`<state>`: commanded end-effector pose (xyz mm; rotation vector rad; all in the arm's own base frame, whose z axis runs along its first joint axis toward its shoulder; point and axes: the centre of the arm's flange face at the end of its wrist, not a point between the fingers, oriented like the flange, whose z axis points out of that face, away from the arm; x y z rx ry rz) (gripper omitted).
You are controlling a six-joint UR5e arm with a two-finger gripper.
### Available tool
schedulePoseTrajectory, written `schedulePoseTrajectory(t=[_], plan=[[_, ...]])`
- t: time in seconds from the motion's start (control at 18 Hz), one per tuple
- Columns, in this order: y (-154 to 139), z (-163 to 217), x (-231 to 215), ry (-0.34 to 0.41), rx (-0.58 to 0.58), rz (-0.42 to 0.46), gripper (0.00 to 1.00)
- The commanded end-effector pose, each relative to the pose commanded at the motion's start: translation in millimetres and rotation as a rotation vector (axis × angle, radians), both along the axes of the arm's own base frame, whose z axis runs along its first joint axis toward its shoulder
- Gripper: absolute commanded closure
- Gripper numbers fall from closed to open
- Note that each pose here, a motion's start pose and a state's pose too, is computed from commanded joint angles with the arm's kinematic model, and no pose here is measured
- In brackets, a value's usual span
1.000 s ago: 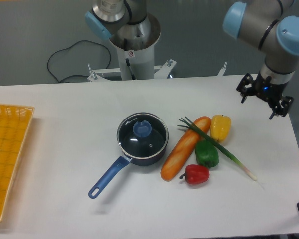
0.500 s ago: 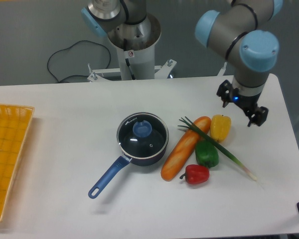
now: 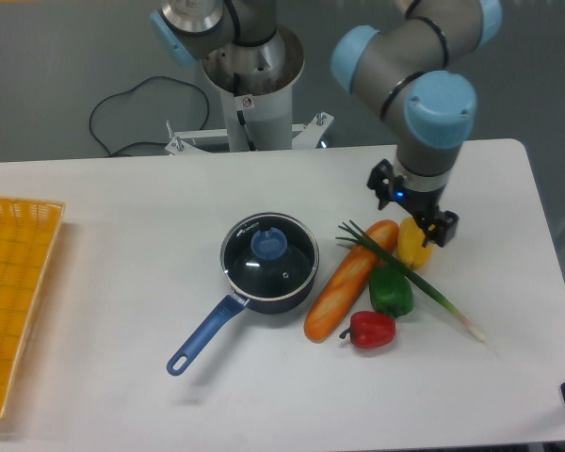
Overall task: Open the lid
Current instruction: 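Move the open gripper from beside the peppers toward the saucepan, then lower the gripper over the blue knob of the saucepan lid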
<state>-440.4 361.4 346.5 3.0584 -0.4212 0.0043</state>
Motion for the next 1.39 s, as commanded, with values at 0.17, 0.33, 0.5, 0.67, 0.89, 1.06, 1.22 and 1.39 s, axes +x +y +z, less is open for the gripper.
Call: schedulePoseTrajectory(t=[0.17, 0.33, 0.5, 0.67, 0.89, 1.06, 1.22, 1.39], plan=[[-3, 9, 25, 0.007, 0.008, -0.004, 0.00], [-3, 15, 59, 0.013, 0.016, 0.024, 0.00], [7, 14, 99, 0.003, 0.031, 0.057, 0.00], [14, 11, 120, -0.016, 0.047, 0.064, 0.00], [17, -1, 127, -0.045, 0.103, 0.068, 0.00], [22, -8, 129, -0.044, 0.125, 0.087, 0.00], [28, -13, 126, -0.033, 0.133, 0.103, 0.00], [42, -18, 132, -0.030, 0.136, 0.119, 0.00]])
